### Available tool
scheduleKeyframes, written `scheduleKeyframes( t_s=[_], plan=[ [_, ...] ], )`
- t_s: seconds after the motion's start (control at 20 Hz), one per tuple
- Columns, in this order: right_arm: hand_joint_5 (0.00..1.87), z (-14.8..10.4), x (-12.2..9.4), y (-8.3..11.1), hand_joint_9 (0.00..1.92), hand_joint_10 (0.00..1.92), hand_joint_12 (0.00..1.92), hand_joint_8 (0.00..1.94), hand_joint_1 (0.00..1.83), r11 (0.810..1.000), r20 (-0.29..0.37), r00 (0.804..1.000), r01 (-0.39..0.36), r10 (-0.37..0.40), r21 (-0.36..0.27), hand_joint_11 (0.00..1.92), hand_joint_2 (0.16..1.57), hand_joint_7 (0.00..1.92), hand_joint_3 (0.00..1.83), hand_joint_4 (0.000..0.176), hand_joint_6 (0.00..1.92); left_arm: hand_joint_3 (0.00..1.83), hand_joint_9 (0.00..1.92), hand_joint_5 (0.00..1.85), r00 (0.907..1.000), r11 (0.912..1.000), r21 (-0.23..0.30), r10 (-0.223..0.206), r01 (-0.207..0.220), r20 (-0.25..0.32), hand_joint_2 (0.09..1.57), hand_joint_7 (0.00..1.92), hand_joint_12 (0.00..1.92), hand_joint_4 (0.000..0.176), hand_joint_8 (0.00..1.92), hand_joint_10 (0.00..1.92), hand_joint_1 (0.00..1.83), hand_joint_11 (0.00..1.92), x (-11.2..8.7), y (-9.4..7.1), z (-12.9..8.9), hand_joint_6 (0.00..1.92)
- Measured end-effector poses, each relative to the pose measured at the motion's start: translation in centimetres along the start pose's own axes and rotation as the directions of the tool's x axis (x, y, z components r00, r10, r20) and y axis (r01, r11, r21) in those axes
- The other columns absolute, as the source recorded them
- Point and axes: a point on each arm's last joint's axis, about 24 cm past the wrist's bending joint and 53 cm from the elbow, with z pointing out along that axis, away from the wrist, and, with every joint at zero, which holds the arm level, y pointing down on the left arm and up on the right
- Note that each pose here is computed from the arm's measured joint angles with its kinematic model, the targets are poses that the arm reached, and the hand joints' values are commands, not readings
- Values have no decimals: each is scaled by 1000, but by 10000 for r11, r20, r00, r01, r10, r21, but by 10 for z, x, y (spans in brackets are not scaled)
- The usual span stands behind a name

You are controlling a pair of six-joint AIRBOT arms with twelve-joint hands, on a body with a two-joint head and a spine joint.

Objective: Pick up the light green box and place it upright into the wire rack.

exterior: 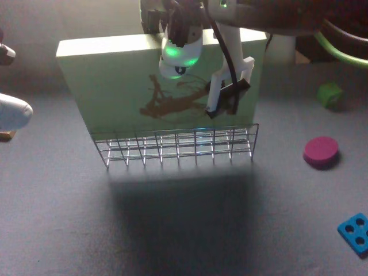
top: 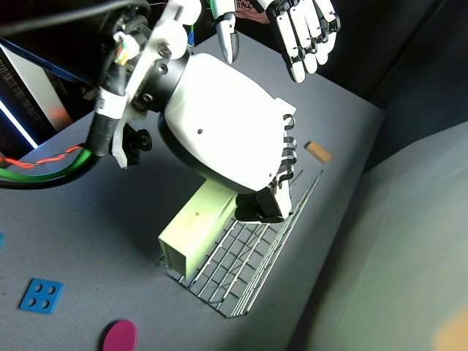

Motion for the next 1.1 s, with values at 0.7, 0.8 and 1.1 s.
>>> scheduleKeyframes(
  t_s=[0.7,0.8,1.1],
  plan=[
    [777,19,28,-23,688,1523,1666,1234,1330,9993,-268,9995,194,-186,331,612,1190,924,0,0,1049,2,276,327,10000,10000,6,-5,5,2,1188,336,773,0,2,3,137,0,0,0,0,1],
    [732,21,30,-26,673,1581,1668,1251,1347,9993,-288,9995,100,-90,350,596,1206,902,1,0,1093,2,274,327,10000,10000,8,-8,8,0,1188,334,772,0,1,2,137,0,0,0,0,1],
    [740,24,32,-30,679,1568,1679,1239,1345,9992,-210,9998,39,-31,396,605,1202,909,0,0,1086,2,274,329,10000,10000,8,-8,8,0,1190,334,770,0,0,1,136,0,0,0,0,1]
  ],
)
